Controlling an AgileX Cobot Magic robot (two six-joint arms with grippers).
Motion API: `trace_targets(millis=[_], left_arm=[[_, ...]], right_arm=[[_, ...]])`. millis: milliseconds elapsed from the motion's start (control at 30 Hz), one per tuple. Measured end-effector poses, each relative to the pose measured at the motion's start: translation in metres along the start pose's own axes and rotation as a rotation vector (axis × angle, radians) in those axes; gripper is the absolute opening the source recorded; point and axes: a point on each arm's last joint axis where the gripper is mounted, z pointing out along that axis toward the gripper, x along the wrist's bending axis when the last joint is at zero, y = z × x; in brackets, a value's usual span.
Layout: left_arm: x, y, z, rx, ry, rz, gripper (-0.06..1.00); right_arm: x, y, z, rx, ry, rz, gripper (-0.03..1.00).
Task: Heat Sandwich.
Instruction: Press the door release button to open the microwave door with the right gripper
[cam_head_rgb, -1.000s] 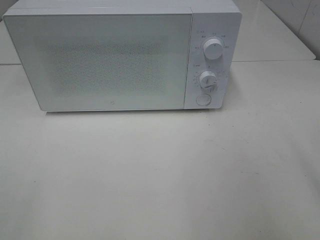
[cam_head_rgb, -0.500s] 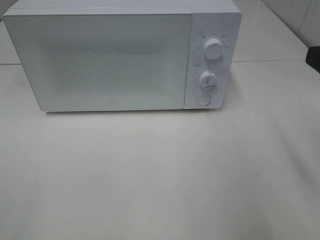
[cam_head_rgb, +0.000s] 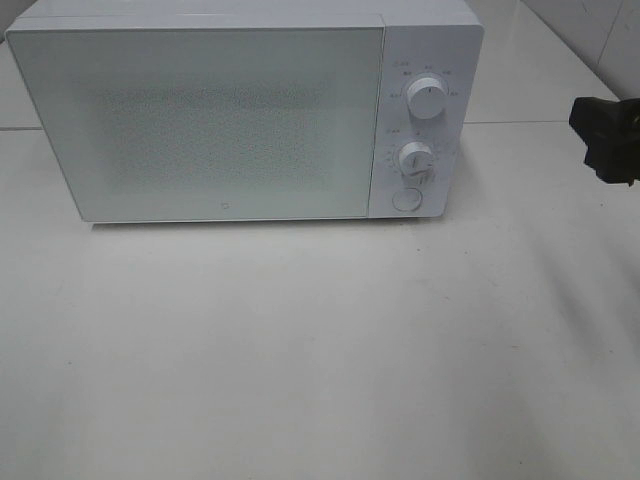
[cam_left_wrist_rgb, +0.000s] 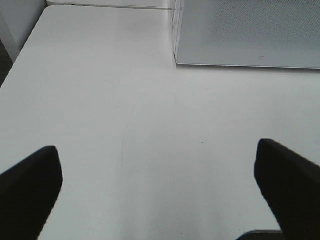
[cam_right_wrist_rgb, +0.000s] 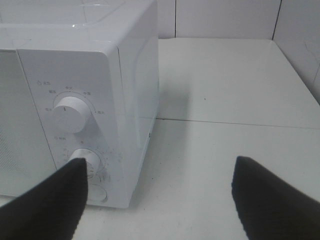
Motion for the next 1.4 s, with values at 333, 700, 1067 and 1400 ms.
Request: trace_targets(millis=[333,700,1067,1400], left_arm=[[0.000,0.000,0.000,0.000,0.000,0.000,0.99],[0.000,0.000,0.000,0.000,0.000,0.000,0.99],[0.000,0.000,0.000,0.000,0.000,0.000,0.99],[0.000,0.000,0.000,0.000,0.000,0.000,0.99]], right_arm=[[0.012,-0.031,0.015,-0.035,-0.057,-0.069,0.77],[0.048,-0.066,0.032,0.020,-0.060,-0.072,0.77],[0.091,-0.093,0.047,0.100,-0.055,-0.070,0.77],[0.105,-0.098,0.052,0.114,-0.050,-0.061,0.77]])
